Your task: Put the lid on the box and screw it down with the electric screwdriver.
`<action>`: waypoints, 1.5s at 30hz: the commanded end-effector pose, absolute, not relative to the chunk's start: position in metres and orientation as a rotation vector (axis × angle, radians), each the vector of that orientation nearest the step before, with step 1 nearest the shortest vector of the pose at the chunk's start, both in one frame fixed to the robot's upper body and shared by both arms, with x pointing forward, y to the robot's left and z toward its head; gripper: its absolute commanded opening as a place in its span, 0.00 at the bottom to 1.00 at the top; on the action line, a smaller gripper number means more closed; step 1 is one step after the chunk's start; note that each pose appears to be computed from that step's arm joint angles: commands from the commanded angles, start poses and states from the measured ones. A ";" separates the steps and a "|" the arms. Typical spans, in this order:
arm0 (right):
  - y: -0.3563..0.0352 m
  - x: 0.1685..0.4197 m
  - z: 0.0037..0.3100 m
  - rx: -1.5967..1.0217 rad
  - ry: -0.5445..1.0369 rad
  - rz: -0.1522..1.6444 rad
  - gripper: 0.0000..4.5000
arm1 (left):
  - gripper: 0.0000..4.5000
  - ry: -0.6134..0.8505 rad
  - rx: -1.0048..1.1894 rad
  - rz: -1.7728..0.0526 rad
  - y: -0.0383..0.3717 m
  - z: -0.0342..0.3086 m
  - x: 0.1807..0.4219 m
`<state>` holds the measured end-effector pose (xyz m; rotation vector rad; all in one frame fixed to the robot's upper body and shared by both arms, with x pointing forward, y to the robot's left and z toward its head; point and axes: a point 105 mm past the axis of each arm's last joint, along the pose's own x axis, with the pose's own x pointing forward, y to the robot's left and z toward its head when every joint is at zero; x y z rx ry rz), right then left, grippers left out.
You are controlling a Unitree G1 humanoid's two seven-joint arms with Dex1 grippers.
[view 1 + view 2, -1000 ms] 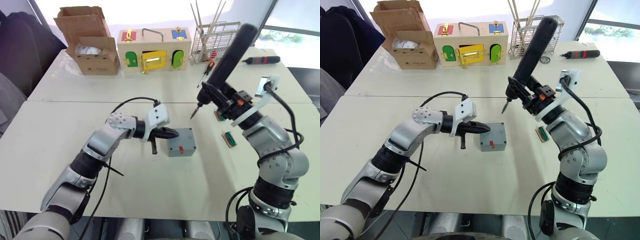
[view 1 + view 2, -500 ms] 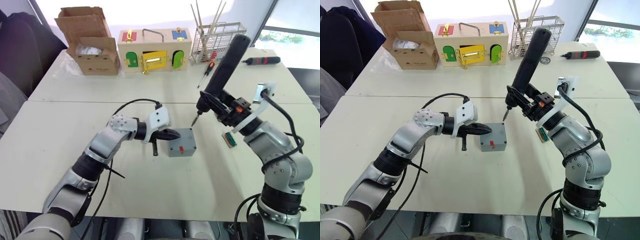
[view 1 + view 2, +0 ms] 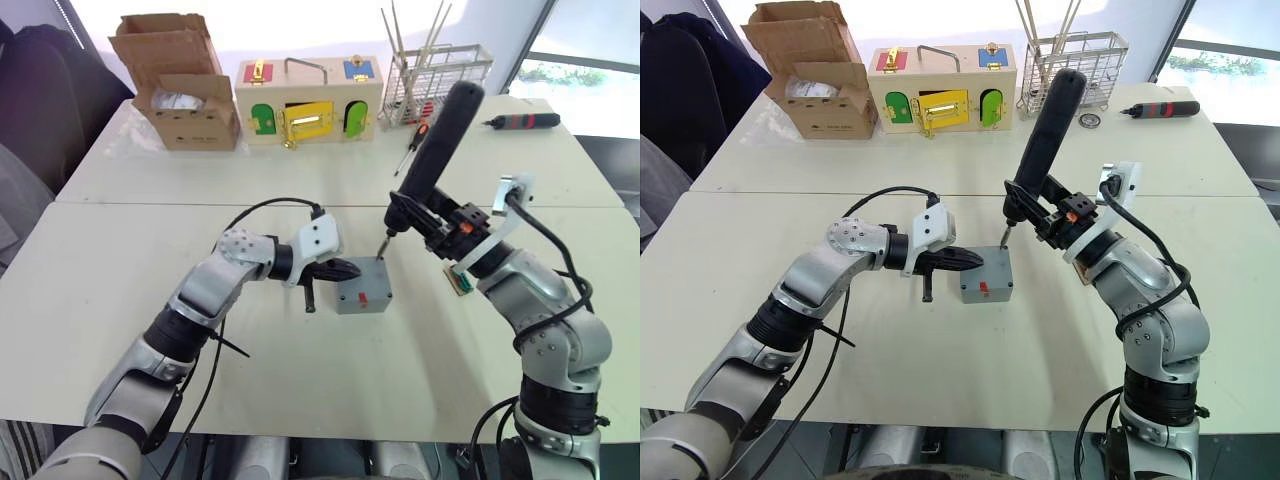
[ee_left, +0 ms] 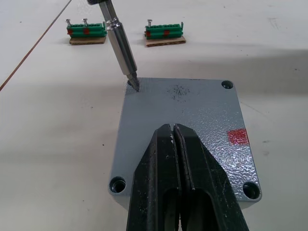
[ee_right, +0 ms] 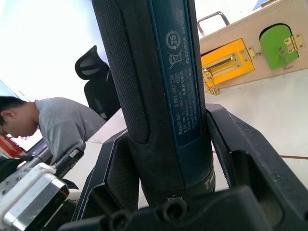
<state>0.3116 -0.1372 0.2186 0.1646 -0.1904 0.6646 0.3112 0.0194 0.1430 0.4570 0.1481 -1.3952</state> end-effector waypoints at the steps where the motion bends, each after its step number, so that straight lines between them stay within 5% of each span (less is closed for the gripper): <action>1: -0.138 0.307 0.233 0.144 -0.269 0.668 0.42 | 0.00 0.192 0.471 -1.388 0.024 0.134 0.309; 21: -0.144 0.309 0.226 0.122 -0.242 0.661 0.42 | 0.00 0.193 0.467 -1.396 0.022 0.133 0.306; 45: -0.104 0.286 0.156 -0.007 -0.047 0.830 0.42 | 0.00 0.351 0.502 -1.372 0.024 0.099 0.302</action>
